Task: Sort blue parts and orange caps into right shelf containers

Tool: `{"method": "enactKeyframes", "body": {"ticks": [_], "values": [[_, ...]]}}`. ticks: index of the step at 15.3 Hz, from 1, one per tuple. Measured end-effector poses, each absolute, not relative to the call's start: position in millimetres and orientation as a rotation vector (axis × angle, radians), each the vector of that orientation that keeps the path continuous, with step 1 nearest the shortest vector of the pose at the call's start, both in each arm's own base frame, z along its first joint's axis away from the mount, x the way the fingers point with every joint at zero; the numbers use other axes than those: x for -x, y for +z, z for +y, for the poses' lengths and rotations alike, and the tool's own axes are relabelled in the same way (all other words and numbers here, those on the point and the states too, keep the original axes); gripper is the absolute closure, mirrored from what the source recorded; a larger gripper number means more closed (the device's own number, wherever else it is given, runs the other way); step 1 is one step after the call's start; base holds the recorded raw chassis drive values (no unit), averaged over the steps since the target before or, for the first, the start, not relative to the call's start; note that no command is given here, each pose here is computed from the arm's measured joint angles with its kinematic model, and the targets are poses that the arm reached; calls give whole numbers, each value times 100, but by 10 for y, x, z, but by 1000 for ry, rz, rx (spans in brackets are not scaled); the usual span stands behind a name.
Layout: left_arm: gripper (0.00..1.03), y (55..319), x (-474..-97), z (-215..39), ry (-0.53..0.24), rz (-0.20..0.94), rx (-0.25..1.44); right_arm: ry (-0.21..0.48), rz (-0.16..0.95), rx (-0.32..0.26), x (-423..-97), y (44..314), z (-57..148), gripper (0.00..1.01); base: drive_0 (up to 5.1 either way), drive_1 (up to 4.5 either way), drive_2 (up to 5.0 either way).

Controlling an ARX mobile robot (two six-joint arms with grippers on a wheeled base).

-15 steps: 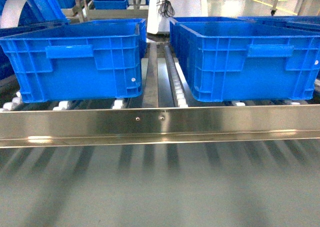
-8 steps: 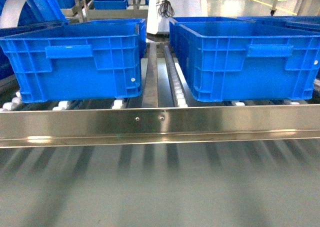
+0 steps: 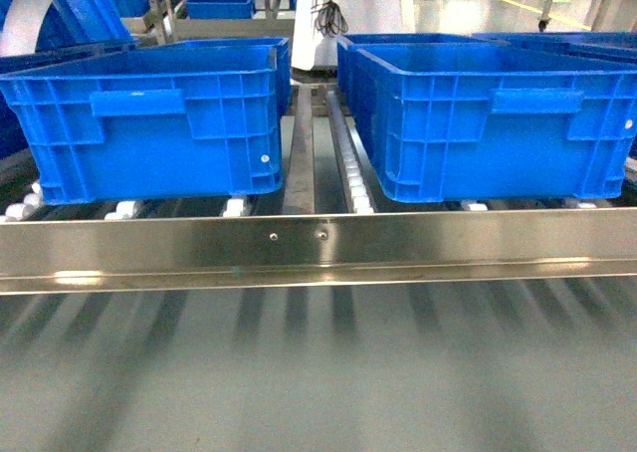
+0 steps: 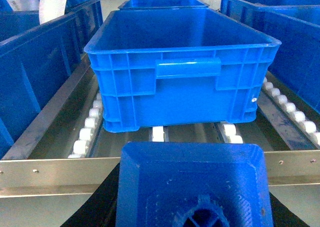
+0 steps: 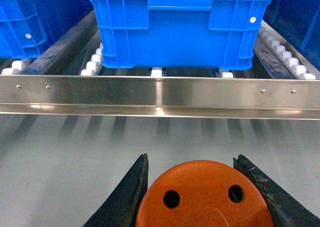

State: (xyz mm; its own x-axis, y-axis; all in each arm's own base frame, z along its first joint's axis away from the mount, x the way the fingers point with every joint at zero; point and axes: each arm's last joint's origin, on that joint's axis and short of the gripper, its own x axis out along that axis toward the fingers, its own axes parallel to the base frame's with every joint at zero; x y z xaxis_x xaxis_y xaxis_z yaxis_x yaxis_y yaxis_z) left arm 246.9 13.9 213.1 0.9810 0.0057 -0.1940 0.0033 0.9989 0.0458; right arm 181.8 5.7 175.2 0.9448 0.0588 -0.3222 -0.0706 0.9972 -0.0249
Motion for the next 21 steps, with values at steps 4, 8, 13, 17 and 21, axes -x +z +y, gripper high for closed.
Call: {"method": "enactKeyframes", "body": {"ticks": [4, 8, 13, 17, 21], "values": [[59, 2131, -2469, 139, 1, 195, -46, 66, 327, 36, -1818, 1752, 57, 58, 0, 0, 0], [59, 2131, -2469, 139, 1, 195, -46, 66, 327, 36, -1818, 1752, 57, 58, 0, 0, 0], [59, 2131, -2469, 139, 1, 195, -46, 66, 327, 36, -1818, 1752, 57, 58, 0, 0, 0], [59, 2131, -2469, 139, 1, 195, -46, 66, 327, 36, -1818, 1752, 57, 58, 0, 0, 0], [59, 2131, -2469, 139, 1, 195, -46, 66, 327, 36, -1818, 1752, 57, 58, 0, 0, 0]]}}
